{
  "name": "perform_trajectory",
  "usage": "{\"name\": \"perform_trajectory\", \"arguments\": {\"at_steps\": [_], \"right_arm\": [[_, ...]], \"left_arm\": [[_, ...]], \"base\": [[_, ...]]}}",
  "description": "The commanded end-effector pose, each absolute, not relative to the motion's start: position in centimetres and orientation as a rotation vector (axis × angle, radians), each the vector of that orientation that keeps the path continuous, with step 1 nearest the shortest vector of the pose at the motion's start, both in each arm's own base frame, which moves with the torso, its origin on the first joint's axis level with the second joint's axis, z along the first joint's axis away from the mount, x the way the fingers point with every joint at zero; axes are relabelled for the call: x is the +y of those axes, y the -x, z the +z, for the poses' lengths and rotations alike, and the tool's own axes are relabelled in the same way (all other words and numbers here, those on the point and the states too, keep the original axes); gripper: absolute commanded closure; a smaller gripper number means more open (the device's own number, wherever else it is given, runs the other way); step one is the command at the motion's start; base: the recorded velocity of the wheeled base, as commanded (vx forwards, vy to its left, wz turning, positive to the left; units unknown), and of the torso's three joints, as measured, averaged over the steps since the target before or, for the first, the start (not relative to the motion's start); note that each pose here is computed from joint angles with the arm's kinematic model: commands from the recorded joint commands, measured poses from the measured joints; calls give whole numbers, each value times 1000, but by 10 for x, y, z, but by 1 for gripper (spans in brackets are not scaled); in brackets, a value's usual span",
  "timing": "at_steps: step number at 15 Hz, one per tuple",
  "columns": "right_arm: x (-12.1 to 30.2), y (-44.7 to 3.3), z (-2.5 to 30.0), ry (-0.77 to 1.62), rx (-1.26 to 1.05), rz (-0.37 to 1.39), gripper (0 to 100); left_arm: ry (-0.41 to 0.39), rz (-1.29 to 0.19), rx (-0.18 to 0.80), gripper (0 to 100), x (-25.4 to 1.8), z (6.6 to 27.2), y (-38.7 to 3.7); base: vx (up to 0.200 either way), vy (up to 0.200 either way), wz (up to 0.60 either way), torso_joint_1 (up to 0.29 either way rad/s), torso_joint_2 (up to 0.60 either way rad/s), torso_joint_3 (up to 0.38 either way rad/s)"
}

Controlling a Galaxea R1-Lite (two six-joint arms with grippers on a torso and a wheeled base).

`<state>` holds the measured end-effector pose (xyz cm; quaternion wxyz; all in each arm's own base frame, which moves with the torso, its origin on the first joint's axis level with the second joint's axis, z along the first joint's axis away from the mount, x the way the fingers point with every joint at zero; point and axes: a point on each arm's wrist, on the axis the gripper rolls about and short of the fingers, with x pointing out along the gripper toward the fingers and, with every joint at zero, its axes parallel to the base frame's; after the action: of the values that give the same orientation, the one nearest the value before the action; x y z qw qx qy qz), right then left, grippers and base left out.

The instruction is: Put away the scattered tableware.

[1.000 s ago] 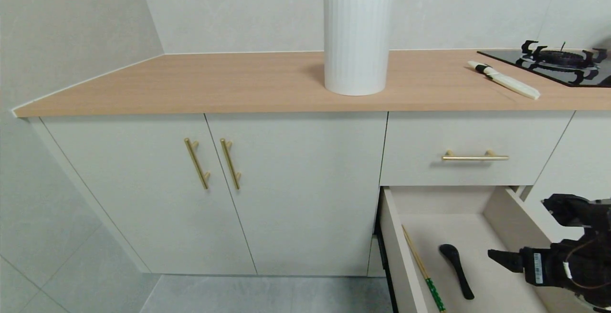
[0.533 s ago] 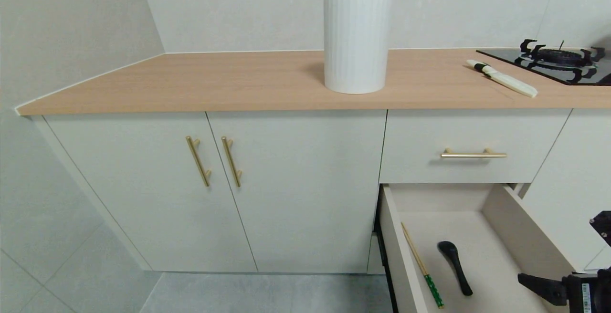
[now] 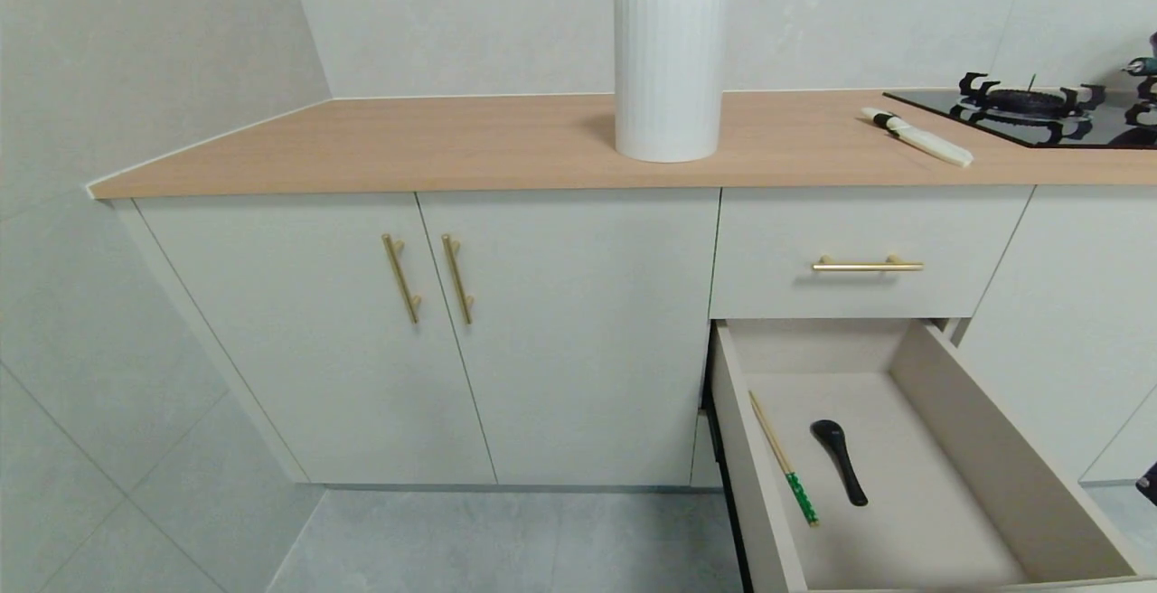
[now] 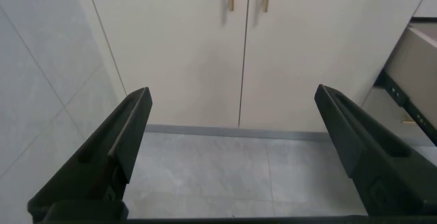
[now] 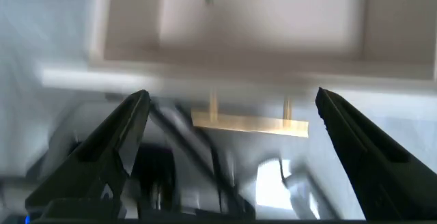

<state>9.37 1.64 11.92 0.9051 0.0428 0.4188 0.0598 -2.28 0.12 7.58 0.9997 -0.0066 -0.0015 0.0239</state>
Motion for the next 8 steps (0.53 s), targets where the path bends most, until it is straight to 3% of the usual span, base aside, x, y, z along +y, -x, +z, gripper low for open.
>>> {"name": "perform_trajectory", "arguments": {"at_steps": [1, 4, 8], "right_arm": [[17, -84, 123, -78, 867, 177, 0], [18, -72, 112, -64, 1038, 229, 0], [25, -98, 95, -46, 1212, 228, 0]], "left_arm": [[14, 49, -3, 0, 1, 76, 23], [14, 49, -3, 0, 1, 76, 23], [14, 49, -3, 0, 1, 76, 23]], "base": [[0, 0, 0, 0, 0, 0], [0, 0, 0, 0, 0, 0], [0, 0, 0, 0, 0, 0]]}}
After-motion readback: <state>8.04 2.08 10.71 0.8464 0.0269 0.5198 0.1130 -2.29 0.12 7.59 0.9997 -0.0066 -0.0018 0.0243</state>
